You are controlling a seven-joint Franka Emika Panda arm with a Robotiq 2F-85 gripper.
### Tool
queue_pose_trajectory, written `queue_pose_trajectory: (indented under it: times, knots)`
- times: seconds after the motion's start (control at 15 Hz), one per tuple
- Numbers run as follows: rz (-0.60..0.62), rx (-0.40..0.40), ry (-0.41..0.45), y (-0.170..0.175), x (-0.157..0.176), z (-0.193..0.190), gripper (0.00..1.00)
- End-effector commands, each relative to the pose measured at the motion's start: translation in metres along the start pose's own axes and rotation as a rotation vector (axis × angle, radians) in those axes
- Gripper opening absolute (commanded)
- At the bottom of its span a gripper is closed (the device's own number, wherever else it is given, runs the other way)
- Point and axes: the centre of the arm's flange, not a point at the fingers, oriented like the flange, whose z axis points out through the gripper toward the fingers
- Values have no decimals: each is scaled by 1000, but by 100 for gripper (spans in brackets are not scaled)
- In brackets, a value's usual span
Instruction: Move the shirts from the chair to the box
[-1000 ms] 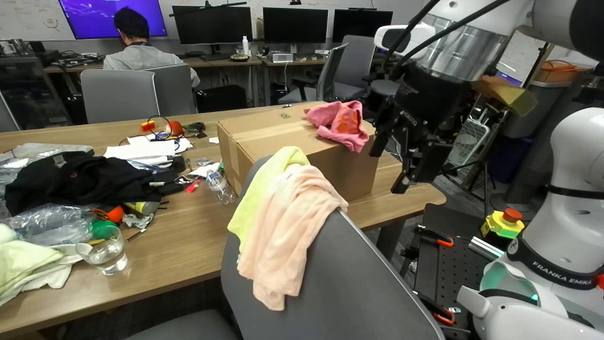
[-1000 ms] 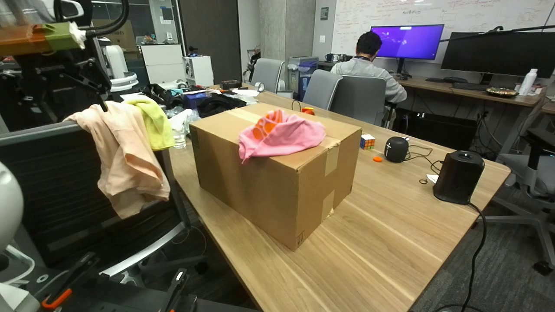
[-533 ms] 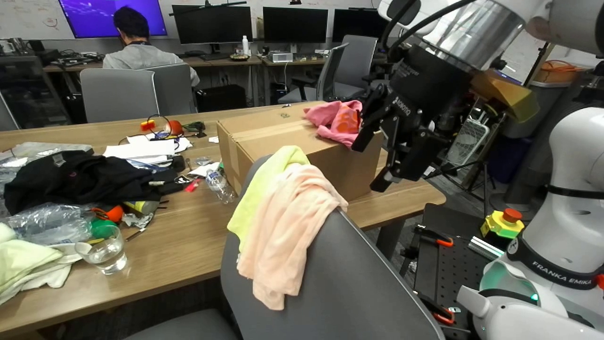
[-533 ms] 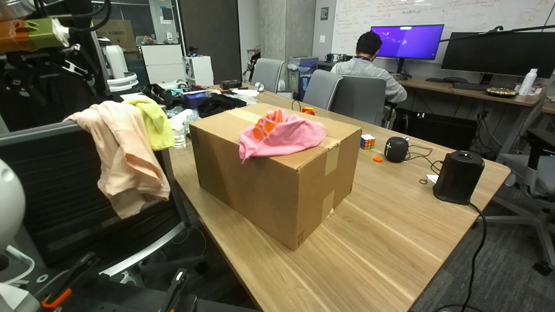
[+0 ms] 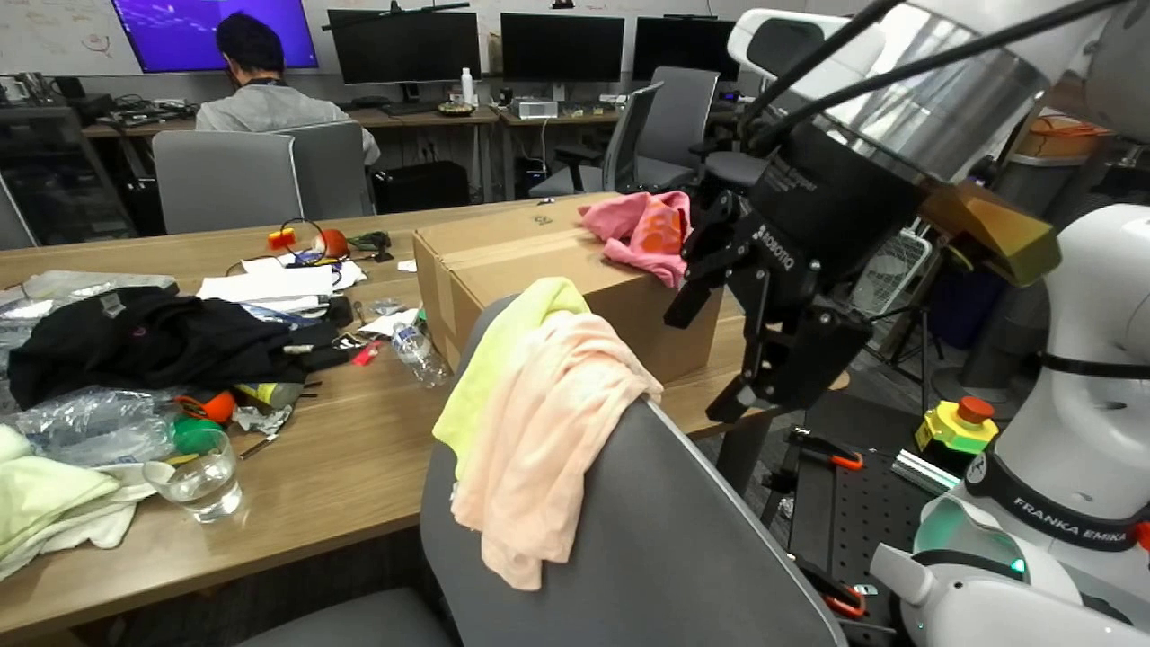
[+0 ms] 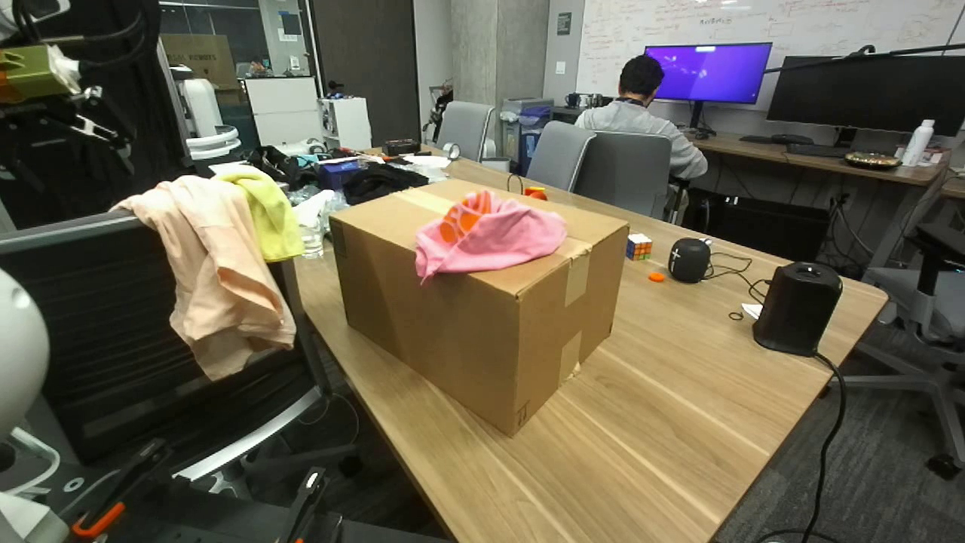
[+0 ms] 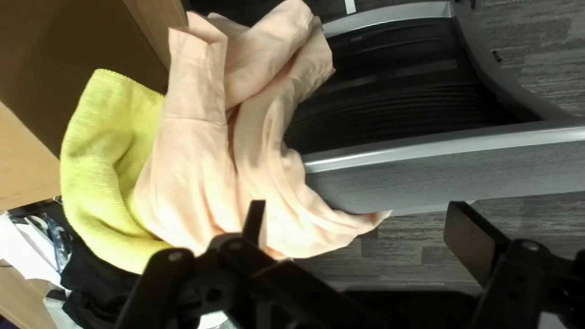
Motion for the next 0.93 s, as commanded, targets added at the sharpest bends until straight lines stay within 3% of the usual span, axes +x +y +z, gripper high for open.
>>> queue_pose_trajectory:
  times: [0.0,0.4,0.87]
  knots:
    - [-9,3,27,-33,-18,21,100]
    - [-39,-34,52,-58,-9,37,100]
    - [11,-91,112,-41,7,42,100]
